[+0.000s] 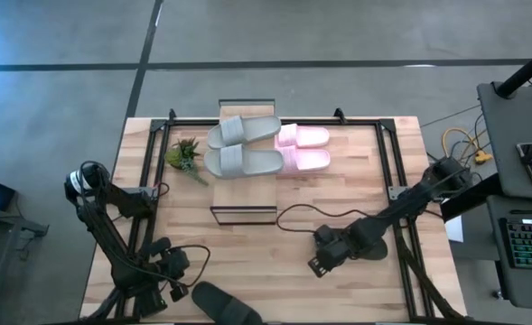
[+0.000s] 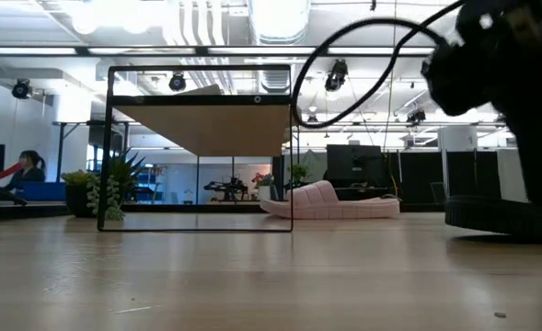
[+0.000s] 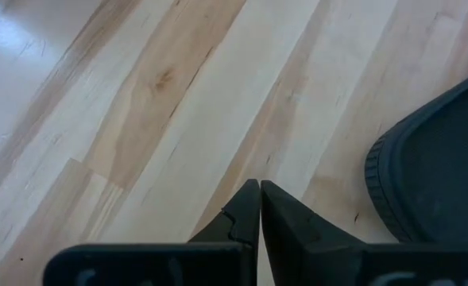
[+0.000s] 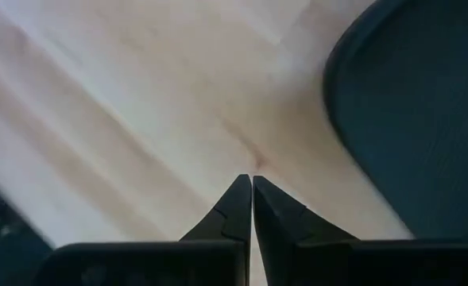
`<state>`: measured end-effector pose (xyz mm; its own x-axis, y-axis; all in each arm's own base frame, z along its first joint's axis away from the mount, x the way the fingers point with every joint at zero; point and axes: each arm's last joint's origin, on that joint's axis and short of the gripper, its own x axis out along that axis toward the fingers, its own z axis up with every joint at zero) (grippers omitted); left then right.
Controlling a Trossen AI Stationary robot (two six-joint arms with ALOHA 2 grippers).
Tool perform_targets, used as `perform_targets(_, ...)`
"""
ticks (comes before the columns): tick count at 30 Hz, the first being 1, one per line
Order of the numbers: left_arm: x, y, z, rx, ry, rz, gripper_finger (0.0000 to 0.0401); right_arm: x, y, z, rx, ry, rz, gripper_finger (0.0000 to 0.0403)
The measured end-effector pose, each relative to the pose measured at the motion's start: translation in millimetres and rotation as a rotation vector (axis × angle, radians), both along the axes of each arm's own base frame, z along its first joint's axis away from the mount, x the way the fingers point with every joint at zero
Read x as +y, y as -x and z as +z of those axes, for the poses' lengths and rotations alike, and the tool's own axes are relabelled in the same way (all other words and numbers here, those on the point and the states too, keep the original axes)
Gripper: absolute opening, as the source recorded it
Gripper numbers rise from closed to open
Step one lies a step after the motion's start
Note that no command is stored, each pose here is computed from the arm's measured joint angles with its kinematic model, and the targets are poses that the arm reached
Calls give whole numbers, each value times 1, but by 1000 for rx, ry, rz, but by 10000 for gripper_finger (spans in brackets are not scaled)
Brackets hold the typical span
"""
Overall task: Pick and place slides into the shelf
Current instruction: Move the top black slide to the middle right of the table
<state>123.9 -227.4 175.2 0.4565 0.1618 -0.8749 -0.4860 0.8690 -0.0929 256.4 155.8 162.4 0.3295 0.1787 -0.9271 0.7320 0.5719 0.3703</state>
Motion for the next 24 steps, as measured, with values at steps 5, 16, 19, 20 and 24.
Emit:
perform_targets(5,0,0,0,1,1,2,0,-17,5,-13,90,175,-137,9)
perform_targets(16,0,1,0,21,20,21,0,-50,48,33,184,424,-488,9)
perform_targets(19,1,1,0,23,17,21,0,-55,60,50,161,403,-474,9)
perform_targets(20,1,1,0,23,17,20,0,-57,65,54,186,392,-455,9)
perform_targets(24,1,1,-1,23,17,21,0,-62,83,65,314,304,-307,9)
